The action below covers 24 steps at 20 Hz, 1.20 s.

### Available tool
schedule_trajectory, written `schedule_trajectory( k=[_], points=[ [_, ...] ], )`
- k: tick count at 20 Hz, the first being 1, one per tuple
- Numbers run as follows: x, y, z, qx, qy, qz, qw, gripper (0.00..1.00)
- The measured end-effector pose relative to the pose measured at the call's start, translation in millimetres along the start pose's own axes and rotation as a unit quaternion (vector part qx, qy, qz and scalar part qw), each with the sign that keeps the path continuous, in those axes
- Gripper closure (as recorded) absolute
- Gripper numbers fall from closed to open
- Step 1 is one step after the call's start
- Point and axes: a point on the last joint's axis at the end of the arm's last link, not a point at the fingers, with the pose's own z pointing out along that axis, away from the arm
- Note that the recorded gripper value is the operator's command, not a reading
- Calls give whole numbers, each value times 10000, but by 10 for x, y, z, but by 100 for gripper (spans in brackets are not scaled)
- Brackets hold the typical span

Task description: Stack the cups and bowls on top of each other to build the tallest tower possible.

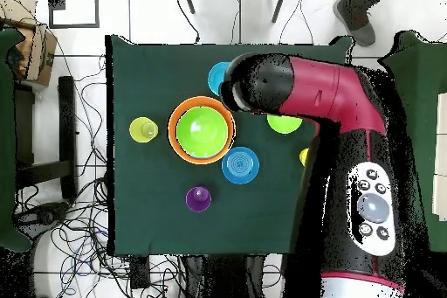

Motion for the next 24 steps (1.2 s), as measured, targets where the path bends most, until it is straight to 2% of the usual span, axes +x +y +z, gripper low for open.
schedule_trajectory(
  k=[13,17,24],
  points=[
    [-254,-247,98,103,74,210,9997,0],
    [-337,-306,45,143,83,273,9995,0],
    [-444,-450,-95,362,187,369,9985,0]
  ],
)
